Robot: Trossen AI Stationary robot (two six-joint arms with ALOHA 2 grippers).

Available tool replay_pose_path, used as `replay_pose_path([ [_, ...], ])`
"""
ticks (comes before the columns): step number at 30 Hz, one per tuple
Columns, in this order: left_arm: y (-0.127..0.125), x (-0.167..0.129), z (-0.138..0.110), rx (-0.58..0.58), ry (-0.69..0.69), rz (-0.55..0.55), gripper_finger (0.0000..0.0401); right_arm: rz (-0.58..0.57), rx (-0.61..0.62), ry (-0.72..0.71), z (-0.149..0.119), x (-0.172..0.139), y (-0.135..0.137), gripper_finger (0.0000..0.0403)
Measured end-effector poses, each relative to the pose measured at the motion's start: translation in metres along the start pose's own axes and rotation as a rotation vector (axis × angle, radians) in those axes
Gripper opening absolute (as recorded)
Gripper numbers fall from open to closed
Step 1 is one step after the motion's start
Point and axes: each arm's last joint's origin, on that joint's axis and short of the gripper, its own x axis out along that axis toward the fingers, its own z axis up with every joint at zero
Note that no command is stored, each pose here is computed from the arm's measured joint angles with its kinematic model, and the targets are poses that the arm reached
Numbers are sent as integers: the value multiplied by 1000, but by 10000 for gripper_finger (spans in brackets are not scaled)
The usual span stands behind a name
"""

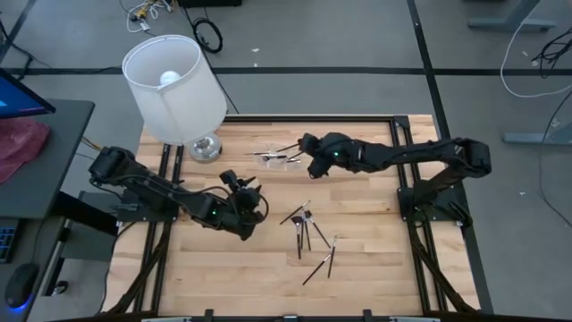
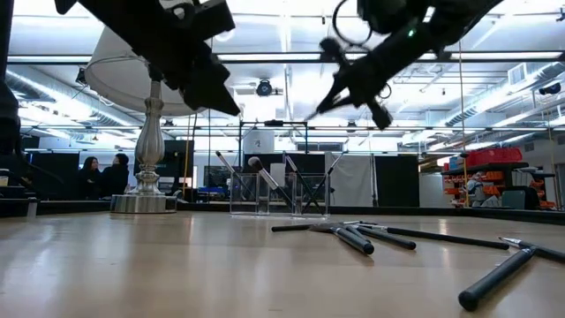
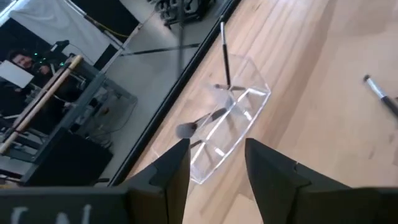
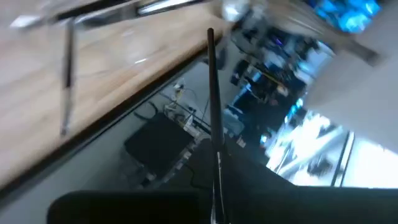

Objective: Put items in baskets/containers
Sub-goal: Put the black eyeshadow brush into the transparent organizer

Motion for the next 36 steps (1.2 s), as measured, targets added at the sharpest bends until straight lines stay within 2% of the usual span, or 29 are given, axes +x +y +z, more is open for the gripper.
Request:
replay_pose_path([
  [6, 4, 4, -2, 29, 10, 54, 153, 87, -251, 0, 3, 33, 22, 15],
  [10, 7, 9, -3, 40, 29, 73, 152, 57, -372, -7, 14, 49, 28, 18],
  [13, 10, 13, -4, 44, 44, 87, 151, 34, -400, 9, 18, 58, 31, 20],
  [15, 12, 15, -4, 45, 51, 95, 151, 25, -385, 15, 20, 62, 32, 22],
  [22, 13, 17, -5, 53, 60, 101, 151, 17, -199, 0, 25, 65, 34, 57],
  [30, 13, 17, -5, 55, 61, 101, 151, -31, -172, 11, 23, 66, 30, 107],
  [33, 13, 17, -5, 46, 62, 100, 151, -87, -57, 53, 20, 65, 23, 119],
  [36, 12, 17, -6, 4, 68, 82, 151, -113, 114, 200, 18, 61, 16, 122],
])
